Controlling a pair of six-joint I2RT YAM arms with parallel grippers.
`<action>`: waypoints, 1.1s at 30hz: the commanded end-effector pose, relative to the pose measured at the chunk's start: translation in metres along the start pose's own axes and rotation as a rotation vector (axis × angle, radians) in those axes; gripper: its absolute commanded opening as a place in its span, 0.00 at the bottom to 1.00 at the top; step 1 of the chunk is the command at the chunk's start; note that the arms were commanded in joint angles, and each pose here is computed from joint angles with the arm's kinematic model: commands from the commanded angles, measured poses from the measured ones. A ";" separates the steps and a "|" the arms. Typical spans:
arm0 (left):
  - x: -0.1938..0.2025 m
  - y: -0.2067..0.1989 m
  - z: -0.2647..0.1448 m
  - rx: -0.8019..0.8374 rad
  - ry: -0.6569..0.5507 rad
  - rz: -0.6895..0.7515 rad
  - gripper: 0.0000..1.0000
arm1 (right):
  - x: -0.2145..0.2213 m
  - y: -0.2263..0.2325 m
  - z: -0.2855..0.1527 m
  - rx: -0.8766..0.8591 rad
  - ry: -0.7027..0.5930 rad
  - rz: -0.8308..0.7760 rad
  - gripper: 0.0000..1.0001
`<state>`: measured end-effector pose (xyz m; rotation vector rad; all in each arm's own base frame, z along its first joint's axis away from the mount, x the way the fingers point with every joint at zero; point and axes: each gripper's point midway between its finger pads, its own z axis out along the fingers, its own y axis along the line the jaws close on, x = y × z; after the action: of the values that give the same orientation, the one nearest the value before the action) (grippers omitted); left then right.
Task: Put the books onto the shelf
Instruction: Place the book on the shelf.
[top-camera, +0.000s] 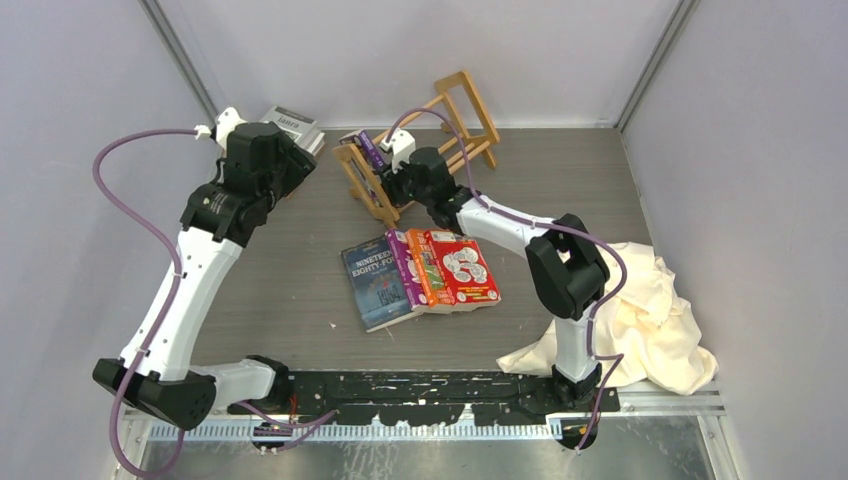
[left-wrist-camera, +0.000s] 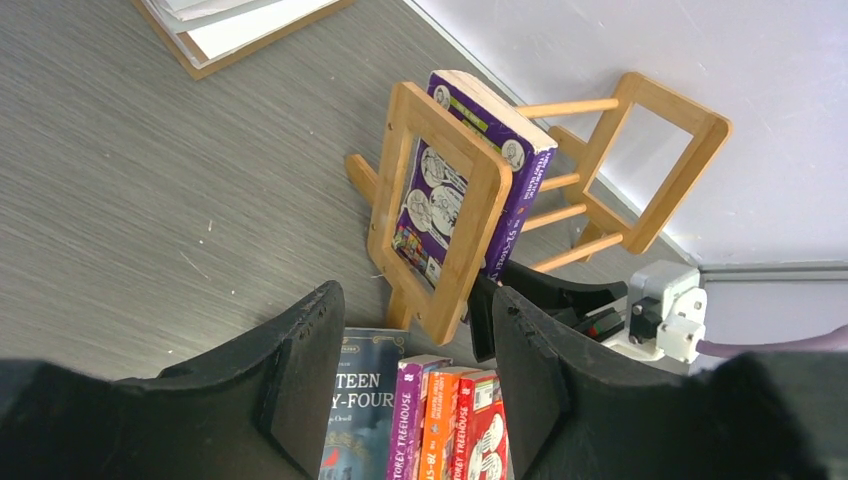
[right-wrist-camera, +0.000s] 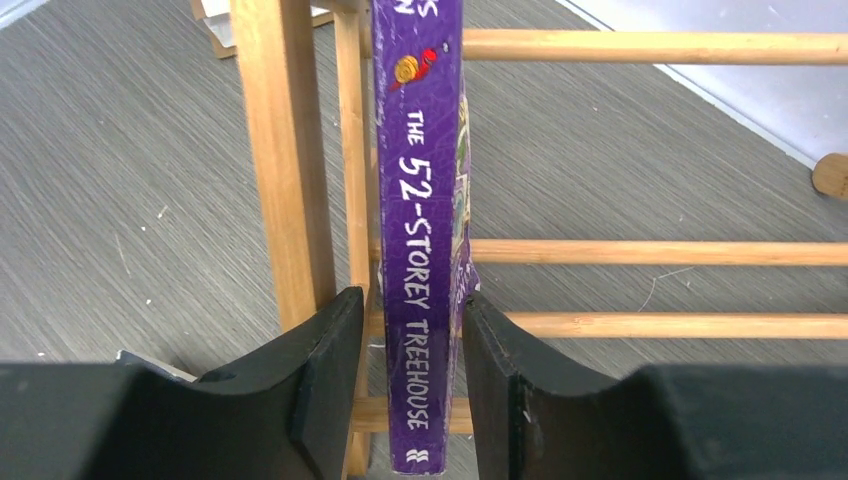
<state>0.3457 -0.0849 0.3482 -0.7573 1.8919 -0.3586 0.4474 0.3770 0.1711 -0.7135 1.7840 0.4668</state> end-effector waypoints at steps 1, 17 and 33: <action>-0.023 -0.009 -0.012 0.049 -0.081 -0.055 0.56 | -0.059 0.007 -0.025 -0.012 -0.123 -0.007 0.47; -0.013 -0.011 -0.013 0.083 -0.046 -0.042 0.57 | -0.088 -0.012 -0.104 0.213 -0.093 0.017 0.50; 0.035 0.000 -0.019 0.142 0.115 -0.052 0.57 | 0.012 0.031 -0.230 0.365 0.114 -0.016 0.53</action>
<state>0.3249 -0.1036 0.3114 -0.7232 1.9922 -0.4763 0.2855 0.2765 0.2294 -0.5811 1.8862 0.1503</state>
